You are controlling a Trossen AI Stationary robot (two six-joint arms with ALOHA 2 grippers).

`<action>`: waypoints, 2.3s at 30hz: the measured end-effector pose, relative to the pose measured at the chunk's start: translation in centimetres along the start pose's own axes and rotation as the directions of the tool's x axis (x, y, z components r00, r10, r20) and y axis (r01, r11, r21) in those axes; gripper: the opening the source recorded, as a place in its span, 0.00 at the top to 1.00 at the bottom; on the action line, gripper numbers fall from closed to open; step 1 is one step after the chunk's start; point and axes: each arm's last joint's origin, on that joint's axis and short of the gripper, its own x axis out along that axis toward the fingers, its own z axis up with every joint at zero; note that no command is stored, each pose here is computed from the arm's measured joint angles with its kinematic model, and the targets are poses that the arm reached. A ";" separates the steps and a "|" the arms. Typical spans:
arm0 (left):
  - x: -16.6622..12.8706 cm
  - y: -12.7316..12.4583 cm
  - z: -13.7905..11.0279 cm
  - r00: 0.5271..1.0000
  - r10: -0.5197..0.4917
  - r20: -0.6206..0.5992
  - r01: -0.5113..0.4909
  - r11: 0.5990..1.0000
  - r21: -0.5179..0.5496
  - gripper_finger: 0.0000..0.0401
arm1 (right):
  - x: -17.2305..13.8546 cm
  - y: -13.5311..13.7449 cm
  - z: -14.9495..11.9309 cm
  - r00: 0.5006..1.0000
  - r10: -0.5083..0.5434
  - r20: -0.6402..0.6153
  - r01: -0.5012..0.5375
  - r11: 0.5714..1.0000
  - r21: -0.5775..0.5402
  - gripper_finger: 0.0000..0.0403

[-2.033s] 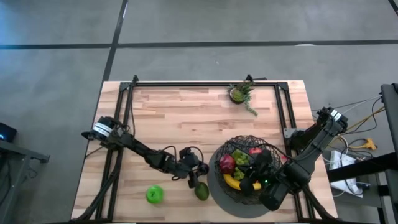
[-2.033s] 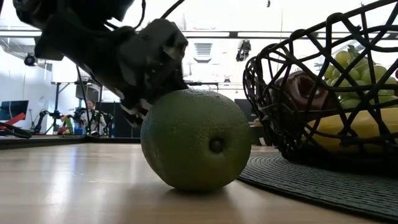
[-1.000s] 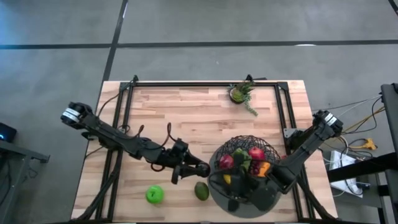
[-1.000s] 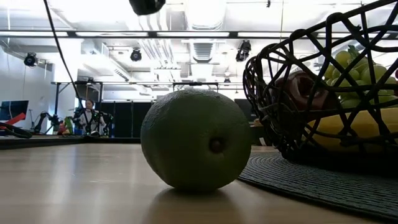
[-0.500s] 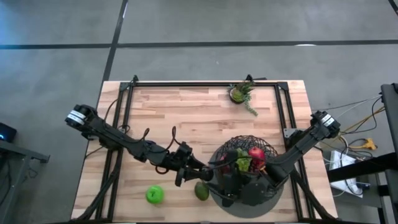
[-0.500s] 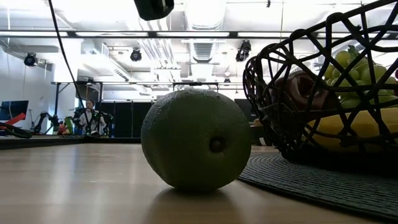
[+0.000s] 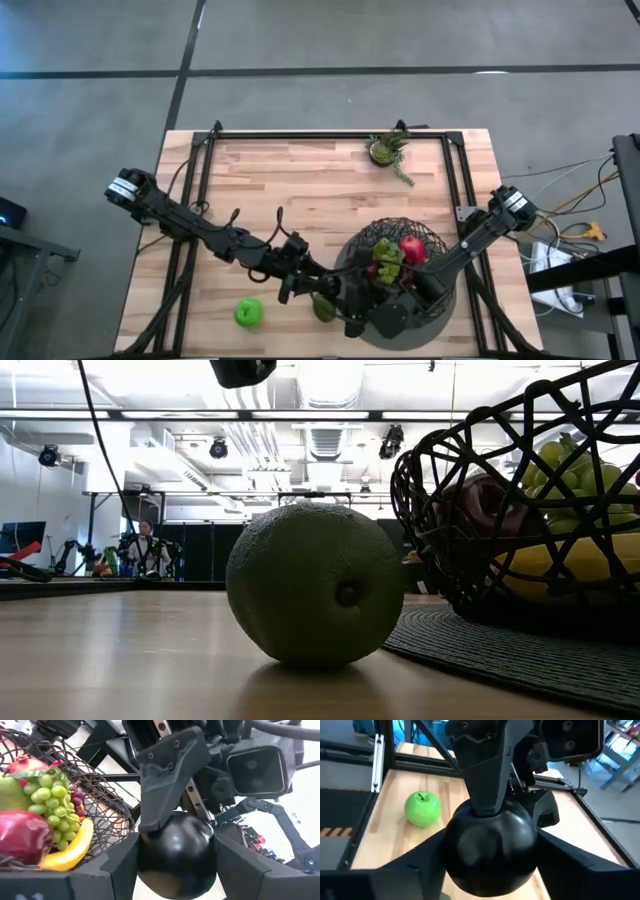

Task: Build produce basket
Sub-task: Put the plum in the black wire basket, then put the green apple in the black wire basket

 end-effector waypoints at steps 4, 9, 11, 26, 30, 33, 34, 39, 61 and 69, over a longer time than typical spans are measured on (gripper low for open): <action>0.0 0.1 0.2 1.000 -0.001 0.010 0.001 1.000 -0.005 0.45 | -0.5 -0.3 0.3 1.000 0.010 0.004 -0.011 0.996 0.092 0.46; 0.1 0.5 0.9 0.999 0.007 0.036 -0.008 0.999 0.038 0.35 | -1.1 -0.5 0.5 0.997 0.069 -0.015 -0.065 0.975 0.214 0.46; 0.1 0.9 1.4 0.998 0.027 0.064 -0.032 0.996 0.079 0.30 | -1.3 -0.2 0.5 0.990 0.139 -0.022 -0.129 0.959 0.252 0.46; -0.4 1.9 3.1 0.994 0.043 0.104 -0.059 0.986 0.159 0.23 | -9.0 -0.3 -3.4 0.860 0.256 -0.442 -0.063 0.912 0.406 0.46; -0.4 2.1 2.9 0.994 0.062 0.087 -0.075 0.984 0.160 0.23 | -10.8 -0.6 -6.2 0.770 0.202 -0.605 0.076 0.913 0.402 0.47; -0.4 2.1 2.9 0.994 0.059 0.089 -0.073 0.984 0.160 0.23 | -10.6 -0.6 -8.4 0.672 0.258 -0.694 0.110 0.892 0.438 0.47; -0.4 2.1 2.9 0.994 0.060 0.088 -0.074 0.984 0.160 0.23 | -10.2 -0.8 -9.1 0.634 0.274 -0.723 0.124 0.887 0.445 0.47; -0.4 2.1 2.9 0.994 0.061 0.088 -0.074 0.984 0.159 0.23 | -8.7 -2.2 -12.0 0.489 0.377 -0.787 0.149 0.852 0.501 0.47; -0.3 2.0 2.8 0.995 0.061 0.082 -0.073 0.985 0.156 0.22 | -9.3 -7.1 -15.4 0.412 0.497 -0.764 0.299 0.718 0.629 0.18; -0.1 1.6 2.8 0.995 0.087 0.050 -0.094 0.982 0.163 0.22 | -10.1 -8.2 -14.2 0.598 0.412 -0.688 0.339 0.647 0.683 0.18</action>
